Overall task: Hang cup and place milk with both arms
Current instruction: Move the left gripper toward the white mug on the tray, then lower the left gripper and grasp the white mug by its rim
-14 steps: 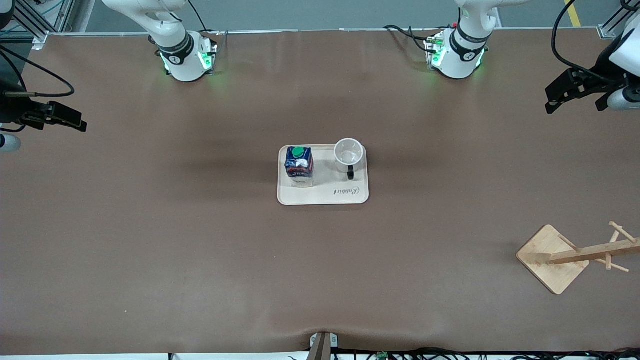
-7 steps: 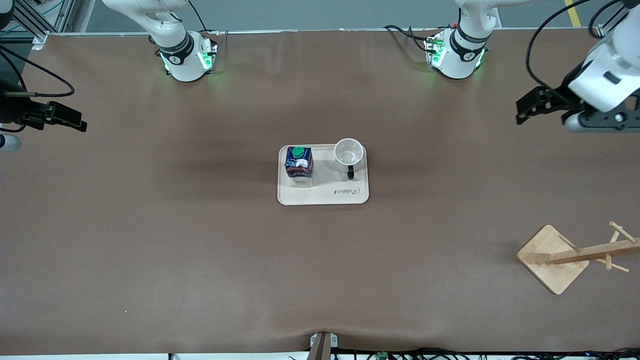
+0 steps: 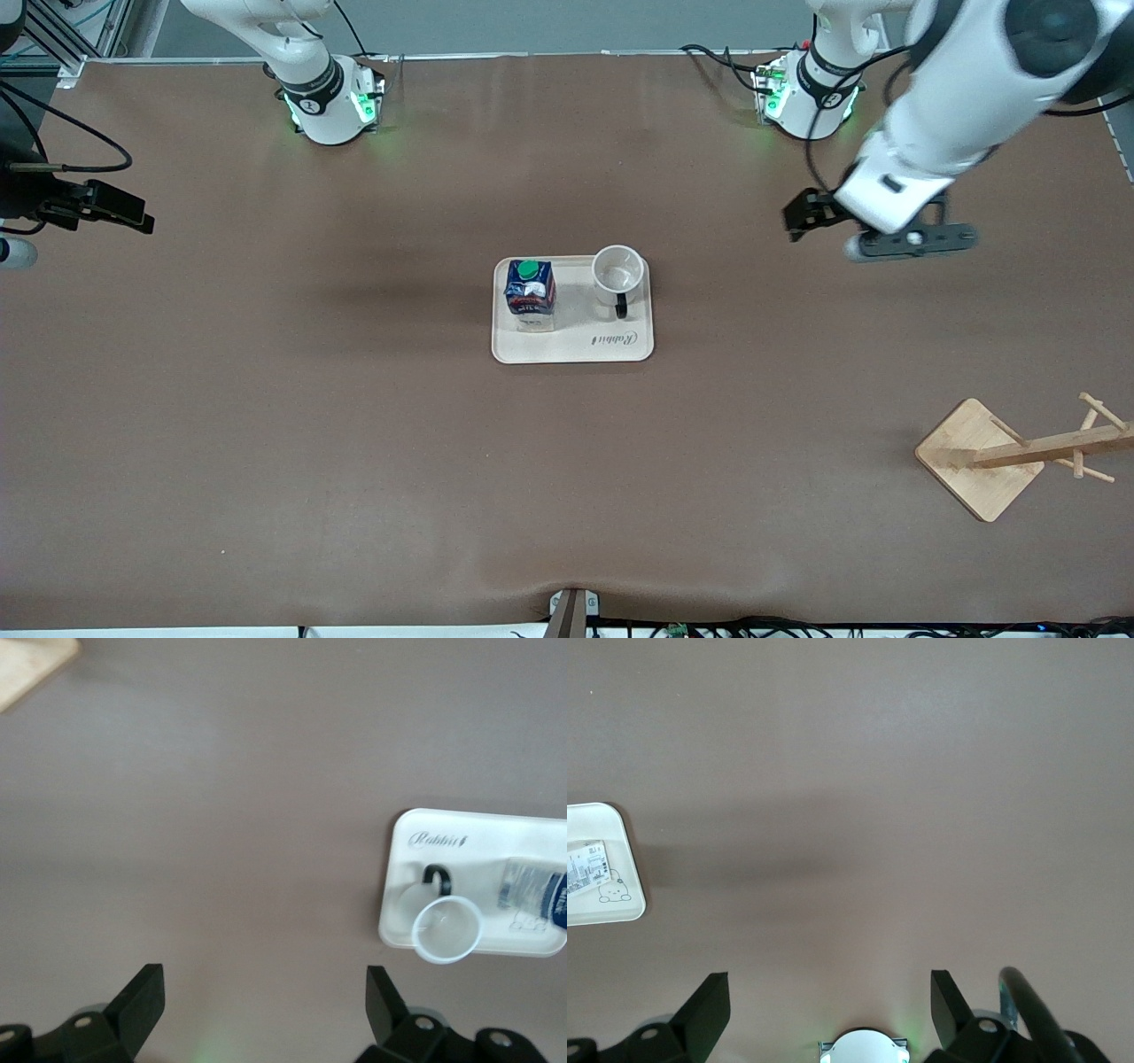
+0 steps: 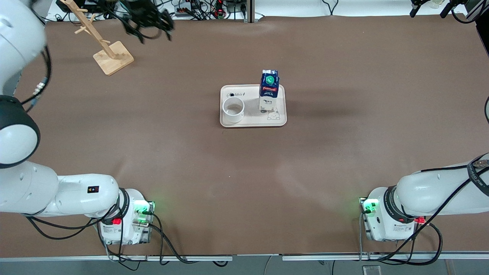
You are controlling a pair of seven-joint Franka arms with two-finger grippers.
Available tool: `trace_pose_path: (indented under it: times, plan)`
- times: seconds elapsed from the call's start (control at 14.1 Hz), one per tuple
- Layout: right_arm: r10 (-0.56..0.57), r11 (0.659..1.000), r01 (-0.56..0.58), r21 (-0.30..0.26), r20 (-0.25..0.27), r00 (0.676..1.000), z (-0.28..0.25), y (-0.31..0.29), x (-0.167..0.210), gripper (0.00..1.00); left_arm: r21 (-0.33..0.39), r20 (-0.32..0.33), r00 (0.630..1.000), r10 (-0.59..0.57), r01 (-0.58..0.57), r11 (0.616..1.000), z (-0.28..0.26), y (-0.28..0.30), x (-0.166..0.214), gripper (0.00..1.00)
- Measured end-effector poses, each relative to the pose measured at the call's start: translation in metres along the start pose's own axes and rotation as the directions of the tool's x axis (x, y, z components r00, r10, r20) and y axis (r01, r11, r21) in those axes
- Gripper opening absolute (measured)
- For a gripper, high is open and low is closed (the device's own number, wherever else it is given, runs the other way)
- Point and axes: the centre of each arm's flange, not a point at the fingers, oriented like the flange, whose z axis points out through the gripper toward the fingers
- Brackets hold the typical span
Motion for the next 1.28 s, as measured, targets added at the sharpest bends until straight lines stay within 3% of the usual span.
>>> trace_pose_path:
  times: [0.14,0.28,0.35,0.71,0.99,1.13,1.2,1.28]
  plan:
    - [0.0,1.0,0.0,0.0,0.0,1.0,0.0,0.0,0.0,1.0,-0.01,-0.021,0.998,-0.067,0.067,0.998,0.036,0.03,-0.018,0.99]
    - [0.0,1.0,0.0,0.0,0.0,1.0,0.0,0.0,0.0,1.0,-0.02,-0.03,0.994,-0.107,0.106,0.994,0.064,0.047,-0.031,0.85]
    - [-0.001,1.0,0.001,0.0,0.0,1.0,0.0,0.0,0.0,1.0,-0.026,-0.034,0.993,-0.115,0.115,0.993,0.078,0.05,-0.035,0.84]
    - [-0.003,1.0,0.003,0.0,-0.001,1.0,0.0,-0.001,0.0,1.0,-0.063,-0.052,0.987,-0.153,0.15,0.987,0.142,0.07,-0.062,0.83]
    - [-0.007,1.0,0.007,0.0,-0.001,1.0,0.0,-0.003,0.0,1.0,0.007,-0.064,0.985,-0.158,0.159,0.987,0.183,0.101,-0.088,0.76]
    - [-0.008,1.0,0.008,-0.001,0.001,1.0,0.0,-0.004,0.0,1.0,0.019,-0.041,0.983,-0.177,0.178,0.984,0.208,0.109,-0.092,0.72]
    - [-0.008,1.0,0.008,-0.001,0.006,1.0,0.003,-0.004,0.002,1.0,0.024,-0.022,0.982,-0.189,0.19,0.982,0.22,0.111,-0.093,0.64]
    - [-0.007,1.0,0.007,-0.001,0.013,1.0,0.007,-0.004,0.005,1.0,0.027,-0.003,0.98,-0.199,0.199,0.98,0.23,0.112,-0.093,0.62]
